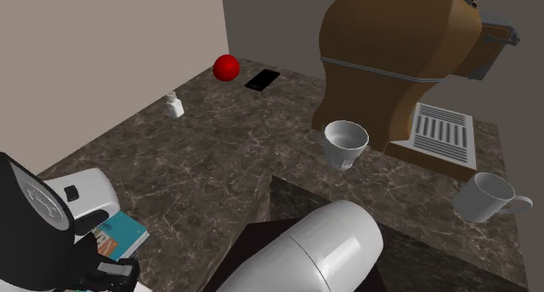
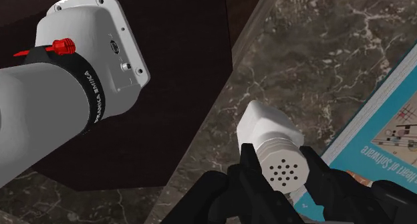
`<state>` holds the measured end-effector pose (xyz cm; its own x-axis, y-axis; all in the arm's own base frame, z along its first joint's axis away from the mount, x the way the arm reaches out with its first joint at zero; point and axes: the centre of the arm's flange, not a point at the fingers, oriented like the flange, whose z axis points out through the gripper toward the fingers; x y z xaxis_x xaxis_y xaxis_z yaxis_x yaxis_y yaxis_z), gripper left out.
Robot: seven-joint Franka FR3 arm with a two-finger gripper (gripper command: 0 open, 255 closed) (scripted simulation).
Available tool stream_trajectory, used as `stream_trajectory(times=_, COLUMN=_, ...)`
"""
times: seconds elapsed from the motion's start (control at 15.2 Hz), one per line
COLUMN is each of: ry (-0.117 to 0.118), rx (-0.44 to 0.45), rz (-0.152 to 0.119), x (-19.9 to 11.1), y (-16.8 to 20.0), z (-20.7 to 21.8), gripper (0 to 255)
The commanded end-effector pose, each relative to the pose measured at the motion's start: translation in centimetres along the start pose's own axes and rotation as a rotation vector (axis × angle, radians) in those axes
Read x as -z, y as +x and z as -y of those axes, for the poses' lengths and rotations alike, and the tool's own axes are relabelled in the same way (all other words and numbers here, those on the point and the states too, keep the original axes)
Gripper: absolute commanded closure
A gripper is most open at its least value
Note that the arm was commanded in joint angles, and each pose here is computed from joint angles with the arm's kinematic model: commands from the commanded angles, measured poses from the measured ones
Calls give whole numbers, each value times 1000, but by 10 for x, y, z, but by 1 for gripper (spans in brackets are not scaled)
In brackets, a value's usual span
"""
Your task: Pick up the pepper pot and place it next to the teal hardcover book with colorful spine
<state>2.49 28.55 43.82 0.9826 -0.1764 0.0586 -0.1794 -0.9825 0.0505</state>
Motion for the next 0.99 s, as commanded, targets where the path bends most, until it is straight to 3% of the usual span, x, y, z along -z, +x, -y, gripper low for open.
stream_trajectory(times=0.0, ry=1, rx=0, rz=0, x=-10, y=-2, z=0, gripper=255)
stream_trajectory(times=0.66, ry=1, rx=0, rz=0, x=-62, y=-5, z=3, gripper=255)
stream_trajectory(times=0.92, ry=1, rx=0, rz=0, x=-64, y=-6, z=3, gripper=255)
